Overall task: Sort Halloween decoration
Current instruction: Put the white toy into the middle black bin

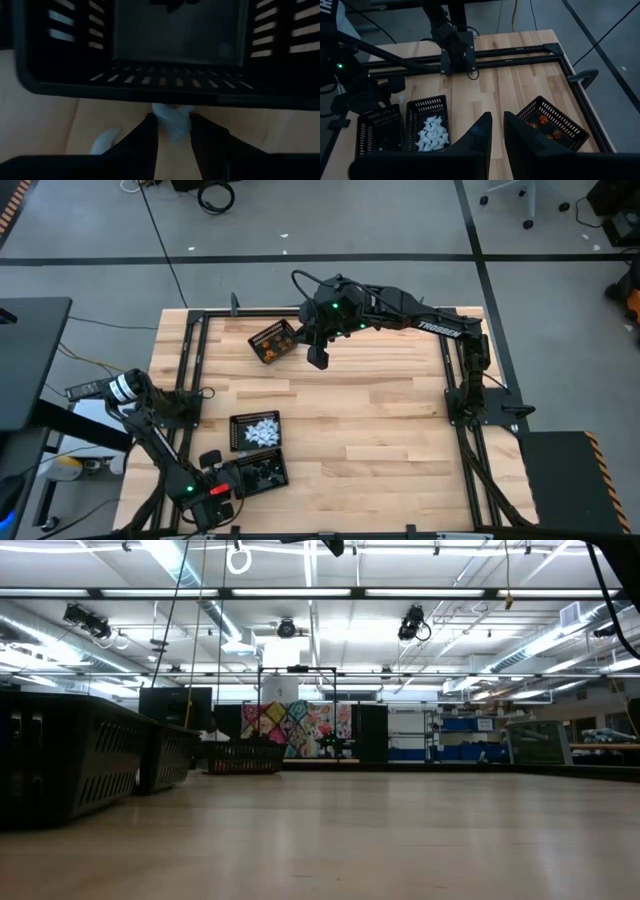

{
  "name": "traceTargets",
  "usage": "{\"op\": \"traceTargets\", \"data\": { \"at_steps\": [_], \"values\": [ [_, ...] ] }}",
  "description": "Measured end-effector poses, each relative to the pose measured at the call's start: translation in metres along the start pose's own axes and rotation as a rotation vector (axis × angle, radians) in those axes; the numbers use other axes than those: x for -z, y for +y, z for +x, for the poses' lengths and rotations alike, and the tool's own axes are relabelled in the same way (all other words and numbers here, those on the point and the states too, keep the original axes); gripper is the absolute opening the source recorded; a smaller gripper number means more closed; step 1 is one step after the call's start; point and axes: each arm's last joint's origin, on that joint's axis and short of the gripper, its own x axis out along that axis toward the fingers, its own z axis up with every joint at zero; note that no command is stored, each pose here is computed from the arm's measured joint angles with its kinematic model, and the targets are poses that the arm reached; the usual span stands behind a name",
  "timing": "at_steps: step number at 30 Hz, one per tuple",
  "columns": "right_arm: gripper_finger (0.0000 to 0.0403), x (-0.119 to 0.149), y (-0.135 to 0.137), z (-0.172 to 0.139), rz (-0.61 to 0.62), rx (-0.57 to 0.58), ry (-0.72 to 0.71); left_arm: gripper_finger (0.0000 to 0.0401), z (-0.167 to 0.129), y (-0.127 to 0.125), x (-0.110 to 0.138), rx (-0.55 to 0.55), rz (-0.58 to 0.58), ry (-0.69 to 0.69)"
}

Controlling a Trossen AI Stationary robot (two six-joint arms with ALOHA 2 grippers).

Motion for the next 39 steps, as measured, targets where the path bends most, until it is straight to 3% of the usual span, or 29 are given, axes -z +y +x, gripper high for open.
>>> {"op": "traceTargets", "data": {
  "at_steps": [19, 31, 39],
  "values": [
    [0.0054, 0.000, 0.000, 0.000, -0.018, 0.000, 0.000, 0.0116, -0.007, 0.020, 0.001, -0.159, -0.147, 0.005],
    [0.0054, 0.000, 0.000, 0.000, -0.022, -0.002, 0.000, 0.0117, -0.008, 0.018, 0.001, -0.143, -0.068, -0.016],
    [0.0054, 0.000, 0.001, 0.000, -0.002, -0.023, 0.000, 0.0171, -0.005, 0.021, 0.003, -0.142, -0.059, -0.049]
  ]
}}
